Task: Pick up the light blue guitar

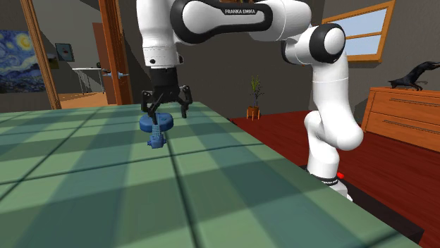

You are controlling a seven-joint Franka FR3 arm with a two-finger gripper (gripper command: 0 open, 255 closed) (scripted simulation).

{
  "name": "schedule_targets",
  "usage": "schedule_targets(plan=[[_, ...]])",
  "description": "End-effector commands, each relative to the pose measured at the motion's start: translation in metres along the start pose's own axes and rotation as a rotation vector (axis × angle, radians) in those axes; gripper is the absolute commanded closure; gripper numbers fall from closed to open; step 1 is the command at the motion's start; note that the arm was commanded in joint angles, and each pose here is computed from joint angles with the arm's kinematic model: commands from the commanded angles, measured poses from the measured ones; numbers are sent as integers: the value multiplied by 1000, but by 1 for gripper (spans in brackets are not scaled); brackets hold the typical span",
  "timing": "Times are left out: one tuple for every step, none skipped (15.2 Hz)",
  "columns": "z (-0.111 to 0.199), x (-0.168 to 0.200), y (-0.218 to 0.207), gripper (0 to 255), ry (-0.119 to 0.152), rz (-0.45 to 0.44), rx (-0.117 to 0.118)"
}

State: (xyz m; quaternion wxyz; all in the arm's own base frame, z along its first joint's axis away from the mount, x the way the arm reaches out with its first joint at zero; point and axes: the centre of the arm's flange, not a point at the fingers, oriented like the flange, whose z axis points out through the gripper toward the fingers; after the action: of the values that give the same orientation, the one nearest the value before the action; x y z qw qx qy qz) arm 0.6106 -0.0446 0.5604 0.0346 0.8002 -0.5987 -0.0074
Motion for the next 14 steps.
schedule_targets(plan=[[1,24,-14,0,2,101,5],[1,35,-19,0,2,149,8],[2,48,-24,0,3,197,10],[2,60,-28,0,3,245,13],[2,62,-28,0,3,252,13],[7,62,-29,0,3,252,13],[13,61,-29,0,3,252,13],[18,61,-29,0,3,252,13],[23,61,-30,0,3,252,13],[28,61,-30,0,3,252,13],[34,61,-30,0,3,252,13],[42,61,-31,0,3,252,13],[42,61,-31,0,3,252,13],[42,61,-31,0,3,252,13]])
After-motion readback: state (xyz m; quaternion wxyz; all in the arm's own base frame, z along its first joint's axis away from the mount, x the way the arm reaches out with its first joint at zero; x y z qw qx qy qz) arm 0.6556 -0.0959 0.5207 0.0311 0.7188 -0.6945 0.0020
